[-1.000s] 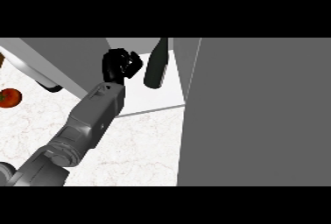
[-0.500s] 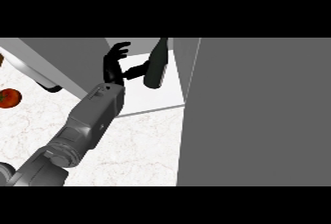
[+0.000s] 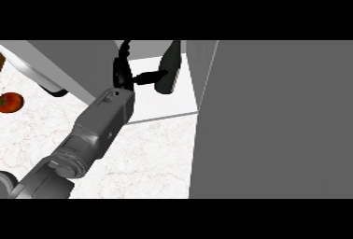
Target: Pick up the wine, place it into the cabinet and close the cabinet
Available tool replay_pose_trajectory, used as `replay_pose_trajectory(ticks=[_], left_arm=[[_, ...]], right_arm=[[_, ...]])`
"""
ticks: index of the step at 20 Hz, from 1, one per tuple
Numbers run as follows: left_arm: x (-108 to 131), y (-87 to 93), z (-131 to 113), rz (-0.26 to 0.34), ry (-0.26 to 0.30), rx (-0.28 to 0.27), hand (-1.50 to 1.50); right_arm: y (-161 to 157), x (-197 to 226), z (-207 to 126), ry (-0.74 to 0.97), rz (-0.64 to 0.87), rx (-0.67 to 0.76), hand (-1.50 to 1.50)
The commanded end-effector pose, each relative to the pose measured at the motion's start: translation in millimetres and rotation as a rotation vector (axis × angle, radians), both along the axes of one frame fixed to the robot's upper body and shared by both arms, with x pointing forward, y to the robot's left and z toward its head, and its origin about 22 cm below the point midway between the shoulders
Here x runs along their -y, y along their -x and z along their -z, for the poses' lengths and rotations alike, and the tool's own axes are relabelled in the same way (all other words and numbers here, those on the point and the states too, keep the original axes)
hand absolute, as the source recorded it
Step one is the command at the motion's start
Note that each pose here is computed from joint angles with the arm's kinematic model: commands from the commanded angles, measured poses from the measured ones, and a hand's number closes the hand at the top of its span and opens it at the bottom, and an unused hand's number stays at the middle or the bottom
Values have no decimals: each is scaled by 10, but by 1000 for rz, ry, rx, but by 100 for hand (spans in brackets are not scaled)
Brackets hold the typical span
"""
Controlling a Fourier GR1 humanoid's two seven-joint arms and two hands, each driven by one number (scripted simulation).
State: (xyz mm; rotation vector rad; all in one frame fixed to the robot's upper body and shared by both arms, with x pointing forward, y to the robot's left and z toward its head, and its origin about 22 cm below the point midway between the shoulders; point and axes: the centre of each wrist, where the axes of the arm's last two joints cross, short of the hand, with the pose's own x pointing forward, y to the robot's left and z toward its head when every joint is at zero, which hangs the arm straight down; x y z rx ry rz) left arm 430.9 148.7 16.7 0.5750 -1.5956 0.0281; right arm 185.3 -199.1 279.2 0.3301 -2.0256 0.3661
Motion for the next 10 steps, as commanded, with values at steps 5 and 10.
replay_pose_trajectory(ticks=[5,10], left_arm=[[-460,-37,-44,220,-49,33,-150],[-44,-90,-219,431,245,165,-150]], right_arm=[[37,0,10,-12,4,3,-150],[81,46,-71,-21,22,-10,-150]])
